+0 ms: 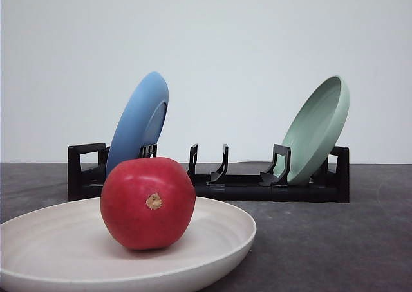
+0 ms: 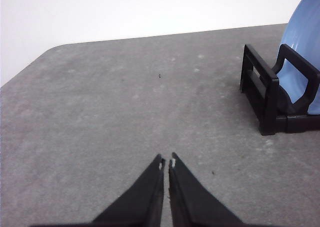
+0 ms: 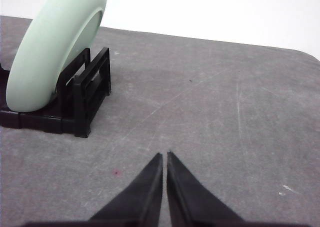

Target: Place pomegranate in white plate

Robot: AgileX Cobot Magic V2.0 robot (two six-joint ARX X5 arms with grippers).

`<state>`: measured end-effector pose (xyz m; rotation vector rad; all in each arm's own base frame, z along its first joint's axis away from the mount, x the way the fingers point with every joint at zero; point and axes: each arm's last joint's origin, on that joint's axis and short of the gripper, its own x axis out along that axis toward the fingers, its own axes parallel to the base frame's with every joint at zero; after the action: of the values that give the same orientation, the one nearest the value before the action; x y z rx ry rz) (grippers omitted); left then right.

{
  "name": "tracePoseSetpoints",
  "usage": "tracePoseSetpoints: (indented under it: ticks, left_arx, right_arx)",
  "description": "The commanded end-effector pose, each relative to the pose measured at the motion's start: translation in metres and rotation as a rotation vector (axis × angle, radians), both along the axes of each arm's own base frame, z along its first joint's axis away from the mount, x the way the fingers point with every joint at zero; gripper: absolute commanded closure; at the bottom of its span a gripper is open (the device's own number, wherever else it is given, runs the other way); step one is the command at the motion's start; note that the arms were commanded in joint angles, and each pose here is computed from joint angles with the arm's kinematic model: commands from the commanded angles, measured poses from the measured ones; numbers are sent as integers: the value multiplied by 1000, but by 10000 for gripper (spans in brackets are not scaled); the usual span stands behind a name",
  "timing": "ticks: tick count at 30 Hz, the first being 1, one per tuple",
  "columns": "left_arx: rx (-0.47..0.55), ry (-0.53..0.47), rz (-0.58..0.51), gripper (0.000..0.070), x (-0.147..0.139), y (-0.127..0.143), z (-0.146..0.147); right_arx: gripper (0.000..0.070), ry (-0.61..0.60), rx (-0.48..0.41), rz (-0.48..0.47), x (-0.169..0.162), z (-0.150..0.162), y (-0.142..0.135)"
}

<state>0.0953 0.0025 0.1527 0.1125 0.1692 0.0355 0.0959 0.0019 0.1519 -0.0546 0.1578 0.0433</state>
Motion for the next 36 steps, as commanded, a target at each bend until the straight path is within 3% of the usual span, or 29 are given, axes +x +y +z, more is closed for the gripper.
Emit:
tracePoseSetpoints:
  ticks: [1, 36]
  left_arx:
    - [6, 11, 0, 700, 0, 0, -3]
    - [6, 11, 0, 700, 0, 0, -3]
  right_arx:
    - [692, -10, -1, -2, 0, 0, 0]
    - [692, -10, -1, -2, 0, 0, 0]
